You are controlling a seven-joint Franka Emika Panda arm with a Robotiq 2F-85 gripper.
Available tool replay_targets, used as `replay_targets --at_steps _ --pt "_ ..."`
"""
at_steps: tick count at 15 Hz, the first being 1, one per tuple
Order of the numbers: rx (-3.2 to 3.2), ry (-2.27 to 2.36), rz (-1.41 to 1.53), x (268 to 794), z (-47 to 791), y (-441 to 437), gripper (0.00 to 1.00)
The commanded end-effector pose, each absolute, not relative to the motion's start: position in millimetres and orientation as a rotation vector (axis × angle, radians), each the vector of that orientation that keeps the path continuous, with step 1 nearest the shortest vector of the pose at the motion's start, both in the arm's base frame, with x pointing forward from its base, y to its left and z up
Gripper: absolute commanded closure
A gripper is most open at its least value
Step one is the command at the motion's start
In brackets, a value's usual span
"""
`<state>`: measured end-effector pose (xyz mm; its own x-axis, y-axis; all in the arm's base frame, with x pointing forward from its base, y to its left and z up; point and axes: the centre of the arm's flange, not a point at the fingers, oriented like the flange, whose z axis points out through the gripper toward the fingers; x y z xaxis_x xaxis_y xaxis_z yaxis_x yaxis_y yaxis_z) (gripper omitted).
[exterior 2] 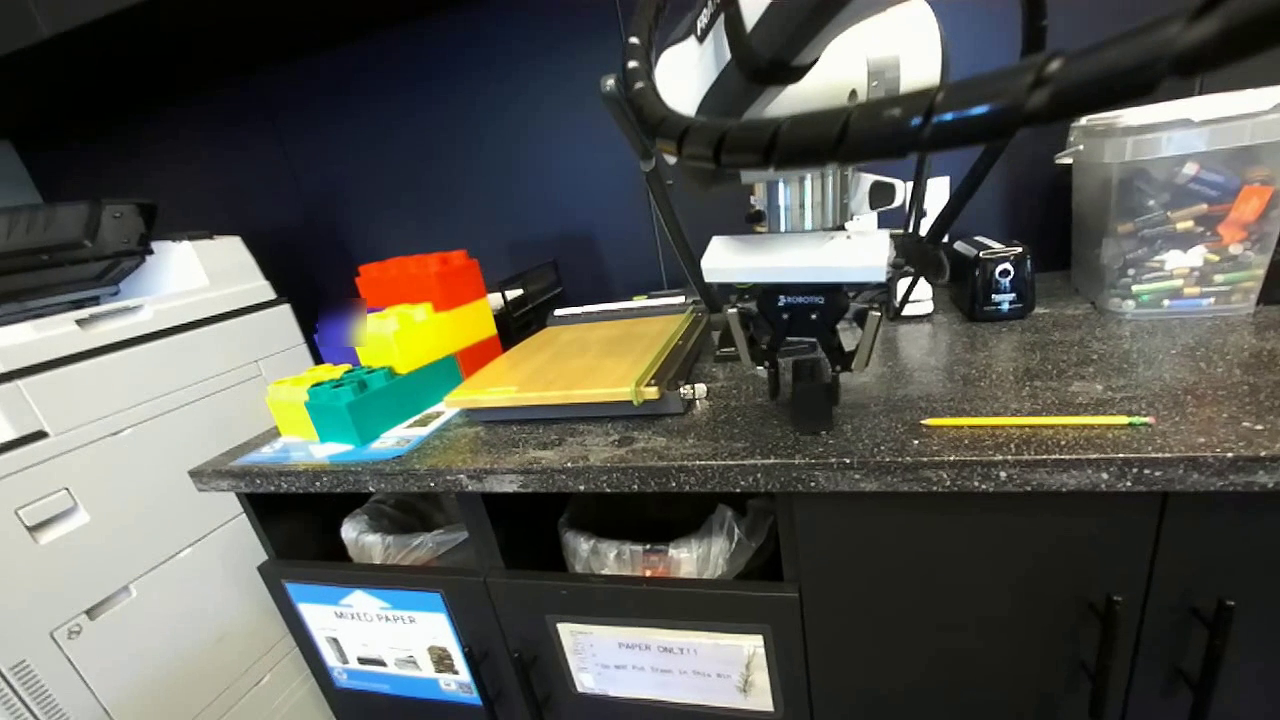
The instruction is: Pick up the black object on the right and move it to the left
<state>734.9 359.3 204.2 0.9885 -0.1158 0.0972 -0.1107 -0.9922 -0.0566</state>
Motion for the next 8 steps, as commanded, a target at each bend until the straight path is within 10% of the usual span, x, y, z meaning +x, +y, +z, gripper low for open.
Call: replay_targets --at_steps 1,8 --pt "-3.039 0.174 -0.173 716 270 379 0.07" --pt "-3.004 0.16 -0.115 719 321 385 0.0"
